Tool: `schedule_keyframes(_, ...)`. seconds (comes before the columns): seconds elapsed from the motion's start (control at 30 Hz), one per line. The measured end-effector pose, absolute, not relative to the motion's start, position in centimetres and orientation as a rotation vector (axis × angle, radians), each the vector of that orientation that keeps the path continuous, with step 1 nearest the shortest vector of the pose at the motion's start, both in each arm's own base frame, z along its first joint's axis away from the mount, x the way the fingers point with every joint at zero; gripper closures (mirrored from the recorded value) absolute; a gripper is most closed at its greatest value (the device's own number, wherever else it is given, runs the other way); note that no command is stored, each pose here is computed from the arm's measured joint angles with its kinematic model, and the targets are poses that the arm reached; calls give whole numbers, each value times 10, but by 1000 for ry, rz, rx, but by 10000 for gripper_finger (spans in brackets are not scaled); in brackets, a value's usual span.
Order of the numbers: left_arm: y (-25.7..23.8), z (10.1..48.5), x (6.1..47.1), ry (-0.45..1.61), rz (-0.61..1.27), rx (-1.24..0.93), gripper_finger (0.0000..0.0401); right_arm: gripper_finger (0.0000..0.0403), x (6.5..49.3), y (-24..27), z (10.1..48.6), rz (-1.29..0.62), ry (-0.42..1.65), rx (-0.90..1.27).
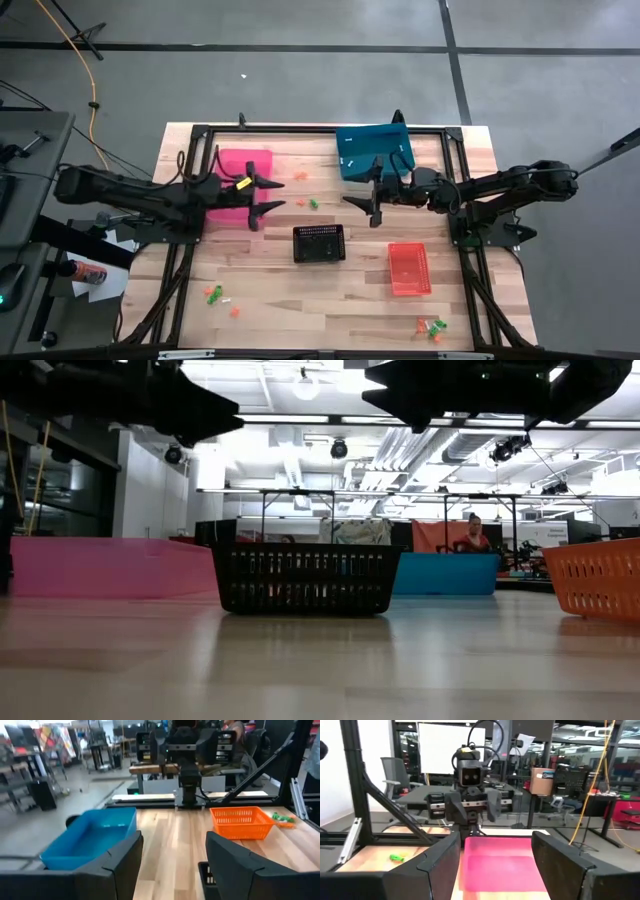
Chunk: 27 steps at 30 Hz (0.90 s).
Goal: Sort Halloween decoration
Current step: Put the white bone toy into the blue bin
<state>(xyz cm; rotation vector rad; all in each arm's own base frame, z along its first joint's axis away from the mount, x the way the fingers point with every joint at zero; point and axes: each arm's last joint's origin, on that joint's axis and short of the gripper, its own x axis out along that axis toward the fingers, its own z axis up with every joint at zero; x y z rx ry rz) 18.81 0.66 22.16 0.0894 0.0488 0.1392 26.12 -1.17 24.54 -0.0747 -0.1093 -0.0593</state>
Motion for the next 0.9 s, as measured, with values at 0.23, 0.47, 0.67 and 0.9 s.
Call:
schedule_keyframes(0.23,5,224,186,35,100,149,198,163,261,-14,249,-112,-143,-88)
schedule_keyframes(0.47,5,223,186,43,98,134,199,163,274,-7,255,-14,37,213)
schedule_keyframes(0.67,5,223,186,41,98,135,196,163,294,51,270,27,812,408)
schedule_keyframes(0.9,5,223,186,41,98,128,199,163,288,158,257,-17,1441,613)
